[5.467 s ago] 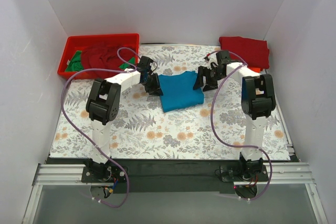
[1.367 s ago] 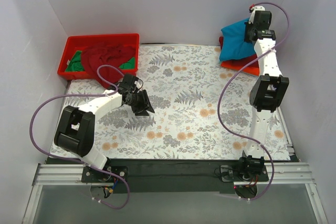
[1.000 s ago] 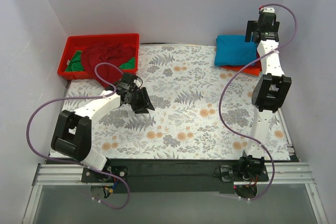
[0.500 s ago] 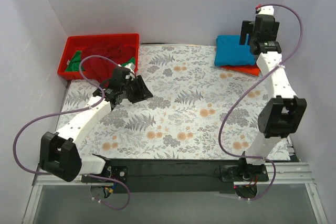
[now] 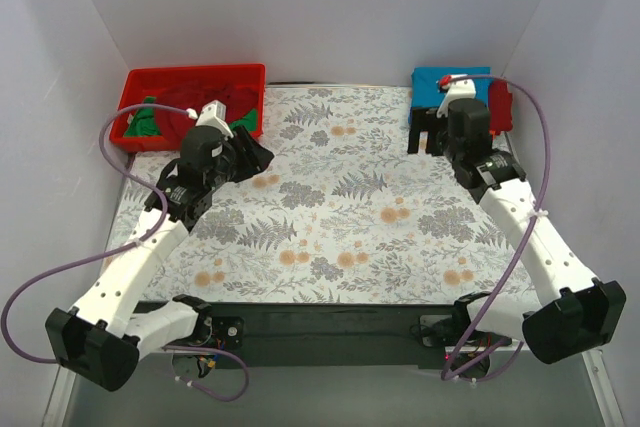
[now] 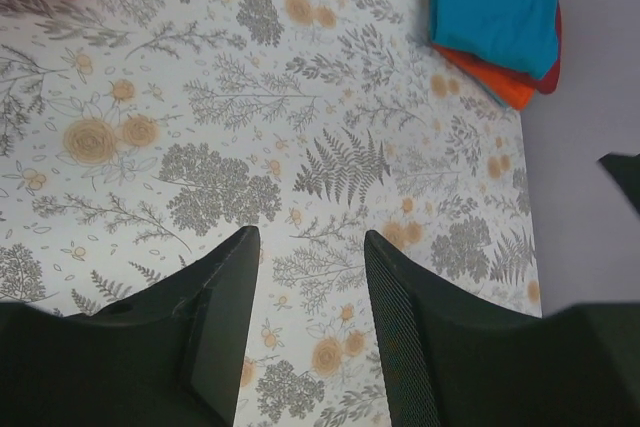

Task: Fold and stack the t-shirts
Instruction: Reset both grippers

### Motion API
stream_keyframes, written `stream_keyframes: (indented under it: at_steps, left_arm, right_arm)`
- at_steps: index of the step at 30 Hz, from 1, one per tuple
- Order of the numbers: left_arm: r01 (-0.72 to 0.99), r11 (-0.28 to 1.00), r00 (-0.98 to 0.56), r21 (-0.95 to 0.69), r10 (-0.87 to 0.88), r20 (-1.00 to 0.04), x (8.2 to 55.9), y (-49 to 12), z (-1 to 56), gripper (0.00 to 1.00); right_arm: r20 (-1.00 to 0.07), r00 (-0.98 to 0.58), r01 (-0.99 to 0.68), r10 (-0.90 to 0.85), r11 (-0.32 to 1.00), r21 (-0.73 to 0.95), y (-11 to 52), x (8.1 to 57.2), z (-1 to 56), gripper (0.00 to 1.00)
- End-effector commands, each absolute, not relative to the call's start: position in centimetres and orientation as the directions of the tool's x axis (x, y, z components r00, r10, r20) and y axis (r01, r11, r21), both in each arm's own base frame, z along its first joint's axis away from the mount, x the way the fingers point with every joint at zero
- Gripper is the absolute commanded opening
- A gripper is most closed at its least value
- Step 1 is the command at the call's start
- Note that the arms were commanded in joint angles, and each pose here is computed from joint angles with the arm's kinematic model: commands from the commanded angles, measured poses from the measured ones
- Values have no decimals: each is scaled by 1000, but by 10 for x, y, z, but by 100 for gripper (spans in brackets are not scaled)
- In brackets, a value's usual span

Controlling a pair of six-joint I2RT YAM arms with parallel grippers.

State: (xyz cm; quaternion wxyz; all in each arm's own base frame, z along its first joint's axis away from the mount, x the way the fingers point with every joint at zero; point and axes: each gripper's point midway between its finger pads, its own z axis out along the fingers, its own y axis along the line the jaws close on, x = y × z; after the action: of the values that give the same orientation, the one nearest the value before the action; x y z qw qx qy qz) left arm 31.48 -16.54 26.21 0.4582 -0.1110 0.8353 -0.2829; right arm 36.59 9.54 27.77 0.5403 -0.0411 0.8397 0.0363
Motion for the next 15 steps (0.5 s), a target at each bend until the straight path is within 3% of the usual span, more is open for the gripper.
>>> stream_keyframes:
  at_steps: [1, 15]
  left_arm:
    - [52, 837, -460, -545, -465, -756, 316, -147, 279, 46]
    - [-2, 852, -373, -523, -486, -791, 307, -123, 287, 47]
  right_arm:
    - [-858, -513, -155, 7, 983, 101, 122, 336, 241, 98]
    - [-830, -555, -202, -47, 976, 79, 147, 317, 222, 98]
